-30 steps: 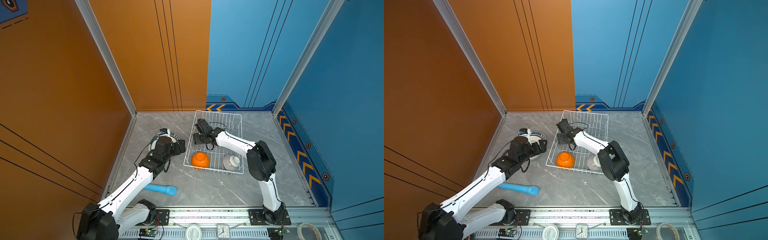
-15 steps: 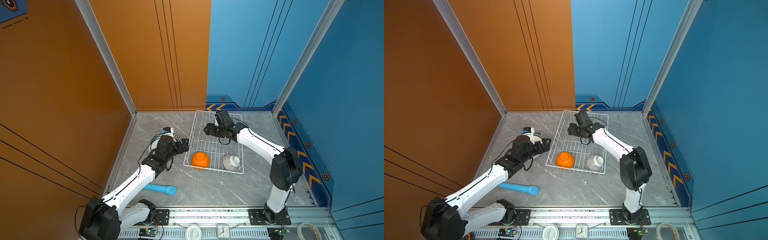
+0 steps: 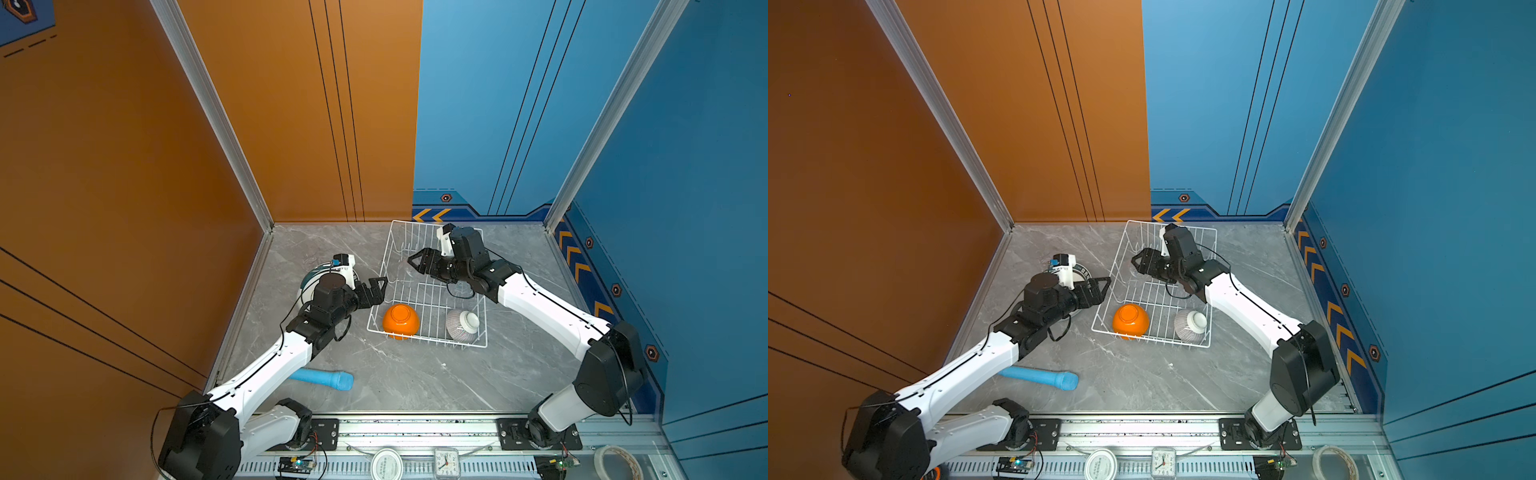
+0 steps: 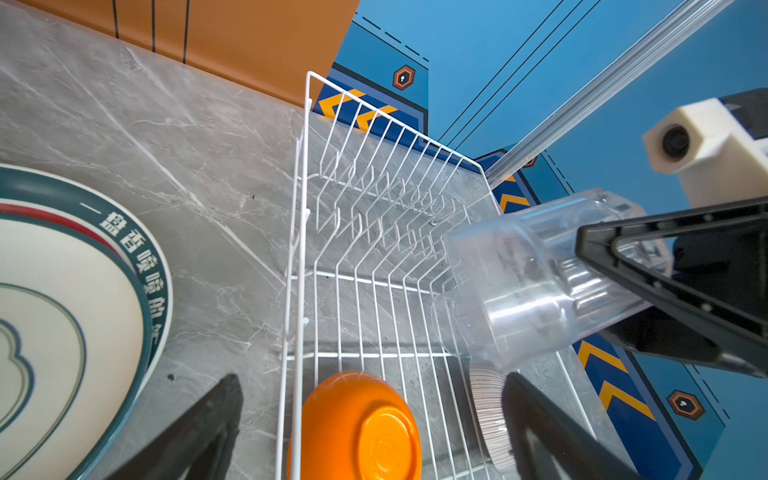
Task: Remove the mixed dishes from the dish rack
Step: 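Lift the second clear cup with the right gripper while the left gripper approaches, then grasp the second clear cup with the left gripper beside the right gripper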
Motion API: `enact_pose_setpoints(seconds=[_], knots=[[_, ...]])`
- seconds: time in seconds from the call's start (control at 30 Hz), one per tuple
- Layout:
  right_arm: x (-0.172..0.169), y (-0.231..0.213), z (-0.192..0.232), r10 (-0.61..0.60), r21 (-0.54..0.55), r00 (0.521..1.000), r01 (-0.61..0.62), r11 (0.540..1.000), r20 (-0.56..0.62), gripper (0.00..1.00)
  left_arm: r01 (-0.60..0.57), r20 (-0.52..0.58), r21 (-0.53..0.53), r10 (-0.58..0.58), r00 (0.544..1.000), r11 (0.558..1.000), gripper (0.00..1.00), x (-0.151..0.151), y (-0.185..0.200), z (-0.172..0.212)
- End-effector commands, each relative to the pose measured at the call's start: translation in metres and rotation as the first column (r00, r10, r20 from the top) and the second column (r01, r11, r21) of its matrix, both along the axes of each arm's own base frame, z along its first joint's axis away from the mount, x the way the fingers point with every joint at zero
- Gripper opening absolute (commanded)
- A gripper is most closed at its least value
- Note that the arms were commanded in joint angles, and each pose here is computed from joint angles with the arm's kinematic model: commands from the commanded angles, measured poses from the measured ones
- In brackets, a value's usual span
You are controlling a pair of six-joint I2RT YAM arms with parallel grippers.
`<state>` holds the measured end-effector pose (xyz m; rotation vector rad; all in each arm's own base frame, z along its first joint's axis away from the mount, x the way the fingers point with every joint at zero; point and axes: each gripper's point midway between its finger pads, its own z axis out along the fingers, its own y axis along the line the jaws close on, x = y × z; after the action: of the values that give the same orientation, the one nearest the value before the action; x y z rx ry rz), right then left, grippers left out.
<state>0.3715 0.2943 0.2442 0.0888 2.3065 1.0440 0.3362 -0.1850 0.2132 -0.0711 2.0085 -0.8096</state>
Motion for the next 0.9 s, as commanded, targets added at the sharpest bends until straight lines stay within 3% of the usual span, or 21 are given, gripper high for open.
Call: enact_pose_setpoints(seconds=[0.0, 0.23, 0.57, 0.87], knots=[[-0.005, 0.006, 0.023, 0.015, 0.116, 1.000, -0.018, 0.993, 0.026, 0.58, 0.069, 0.034, -0.068, -0.067, 0.997, 0.995, 0.98, -0.002, -0.018, 0.012], [-0.015, 0.010, 0.033, 0.041, 0.213, 0.999, -0.046, 0.976, 0.029, 0.59, 0.130, 0.071, -0.110, -0.123, 0.990, 0.985, 0.99, -0.001, -0.037, 0.020], [-0.017, 0.020, 0.035, 0.090, 0.313, 0.996, -0.087, 0.946, 0.006, 0.59, 0.264, 0.154, -0.195, -0.236, 0.959, 0.945, 0.66, -0.004, -0.068, 0.043], [-0.015, 0.028, 0.036, 0.123, 0.375, 0.992, -0.112, 0.920, -0.006, 0.59, 0.353, 0.237, -0.235, -0.298, 0.925, 0.906, 0.54, -0.012, -0.084, 0.067]])
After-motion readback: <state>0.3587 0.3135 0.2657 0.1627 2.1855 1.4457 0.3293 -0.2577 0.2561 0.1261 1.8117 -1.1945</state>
